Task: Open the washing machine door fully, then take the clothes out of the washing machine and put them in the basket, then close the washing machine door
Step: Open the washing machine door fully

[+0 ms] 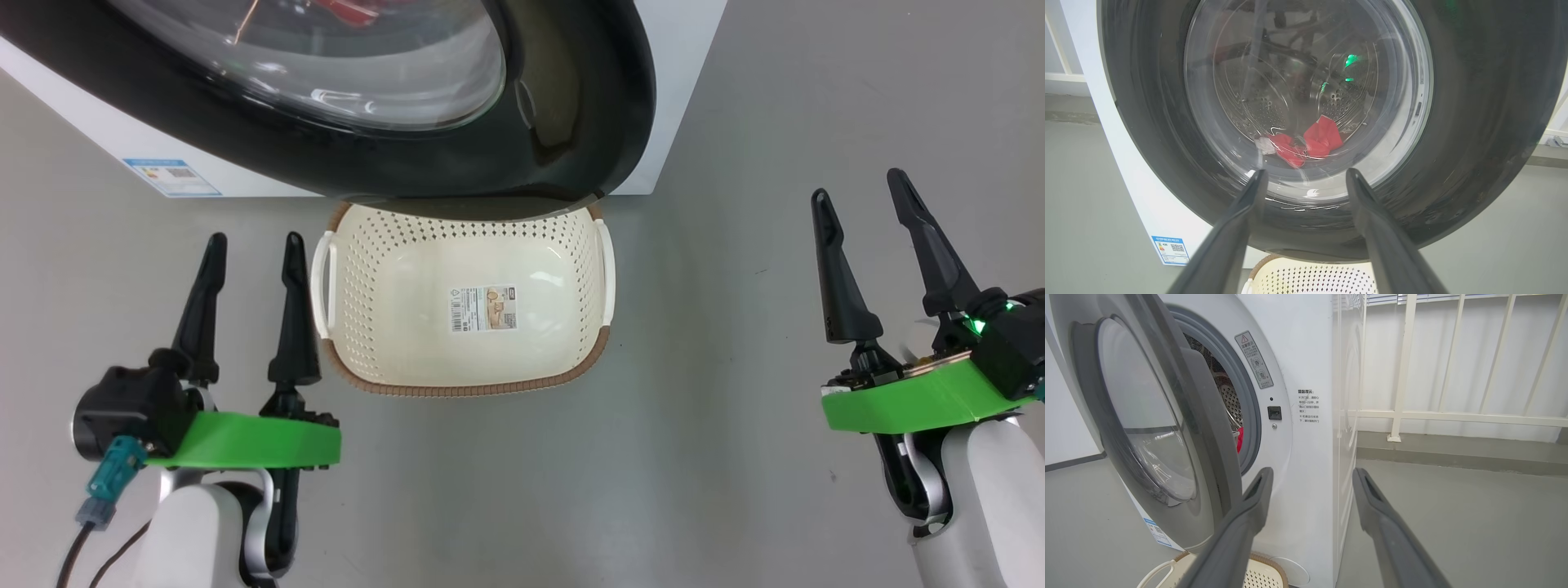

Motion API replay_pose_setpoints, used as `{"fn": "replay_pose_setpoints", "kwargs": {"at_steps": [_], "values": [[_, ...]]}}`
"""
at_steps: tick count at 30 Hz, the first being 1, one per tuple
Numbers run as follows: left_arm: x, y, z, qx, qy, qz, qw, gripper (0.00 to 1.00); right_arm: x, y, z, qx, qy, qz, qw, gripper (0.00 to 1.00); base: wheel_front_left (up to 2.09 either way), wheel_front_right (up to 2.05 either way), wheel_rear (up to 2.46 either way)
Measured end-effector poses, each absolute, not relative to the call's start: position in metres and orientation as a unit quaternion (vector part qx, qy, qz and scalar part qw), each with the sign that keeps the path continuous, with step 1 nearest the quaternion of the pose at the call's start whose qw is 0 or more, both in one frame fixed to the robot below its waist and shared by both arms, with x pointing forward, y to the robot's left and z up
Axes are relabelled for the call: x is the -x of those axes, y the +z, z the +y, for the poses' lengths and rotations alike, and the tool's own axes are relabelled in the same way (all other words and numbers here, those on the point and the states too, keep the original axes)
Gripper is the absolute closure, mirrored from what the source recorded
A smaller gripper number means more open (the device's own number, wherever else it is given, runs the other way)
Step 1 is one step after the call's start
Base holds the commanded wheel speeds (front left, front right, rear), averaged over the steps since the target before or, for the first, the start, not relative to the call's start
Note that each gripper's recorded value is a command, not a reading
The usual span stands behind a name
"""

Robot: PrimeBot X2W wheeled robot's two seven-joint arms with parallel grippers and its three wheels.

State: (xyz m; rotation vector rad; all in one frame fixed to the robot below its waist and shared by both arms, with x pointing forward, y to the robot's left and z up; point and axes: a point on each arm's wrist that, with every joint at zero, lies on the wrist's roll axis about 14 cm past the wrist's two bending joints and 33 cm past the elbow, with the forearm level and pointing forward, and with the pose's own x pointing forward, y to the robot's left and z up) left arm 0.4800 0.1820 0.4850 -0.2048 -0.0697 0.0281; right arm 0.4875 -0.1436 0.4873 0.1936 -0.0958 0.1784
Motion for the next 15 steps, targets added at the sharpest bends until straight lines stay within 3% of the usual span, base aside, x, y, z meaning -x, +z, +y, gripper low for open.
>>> {"fn": "replay_pose_setpoints", "kwargs": {"at_steps": [15], "values": [[-0.4739,0.4803,0.1828,0.101,0.016,-0.027,0.994,0.0,-0.4868,0.4879,-0.1386,-0.099,0.095,-0.048,0.989,0.0,0.0,0.0,0.0]]}}
